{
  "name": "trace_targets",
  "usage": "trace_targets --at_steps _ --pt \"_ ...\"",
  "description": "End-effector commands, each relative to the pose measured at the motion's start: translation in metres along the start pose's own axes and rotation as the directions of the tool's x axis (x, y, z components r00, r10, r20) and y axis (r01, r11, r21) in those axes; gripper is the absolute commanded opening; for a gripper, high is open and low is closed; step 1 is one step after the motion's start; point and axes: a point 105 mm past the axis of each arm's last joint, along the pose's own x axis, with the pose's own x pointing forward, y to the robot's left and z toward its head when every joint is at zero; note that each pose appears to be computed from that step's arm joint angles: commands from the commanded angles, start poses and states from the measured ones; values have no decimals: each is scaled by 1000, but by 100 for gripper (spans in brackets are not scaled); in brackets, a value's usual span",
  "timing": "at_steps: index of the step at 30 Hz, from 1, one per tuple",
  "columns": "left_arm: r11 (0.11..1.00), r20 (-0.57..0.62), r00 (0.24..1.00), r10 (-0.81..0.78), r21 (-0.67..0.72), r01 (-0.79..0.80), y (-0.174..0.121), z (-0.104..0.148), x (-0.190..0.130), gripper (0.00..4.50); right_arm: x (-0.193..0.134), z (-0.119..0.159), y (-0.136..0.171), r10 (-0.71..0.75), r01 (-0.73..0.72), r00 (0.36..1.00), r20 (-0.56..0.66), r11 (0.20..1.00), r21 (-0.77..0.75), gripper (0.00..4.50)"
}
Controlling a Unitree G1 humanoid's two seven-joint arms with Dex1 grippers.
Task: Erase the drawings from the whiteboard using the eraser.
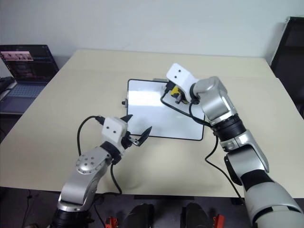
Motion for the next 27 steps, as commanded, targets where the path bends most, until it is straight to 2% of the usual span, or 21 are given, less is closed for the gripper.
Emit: trace_targets --at_steps 1,15,27 --pt "1000 52 999 5 24 -6 1 12 1 450 -5 17 -3 -3 4 998 55 1000 -19 108" --pt "1000 55 998 23 19 -24 1 11 -1 450 2 36 -1 17 -12 995 94 998 -54 108" --pt "999 51 998 35 16 -36 2 10 -2 450 7 36 -3 22 -15 995 92 997 -70 108"
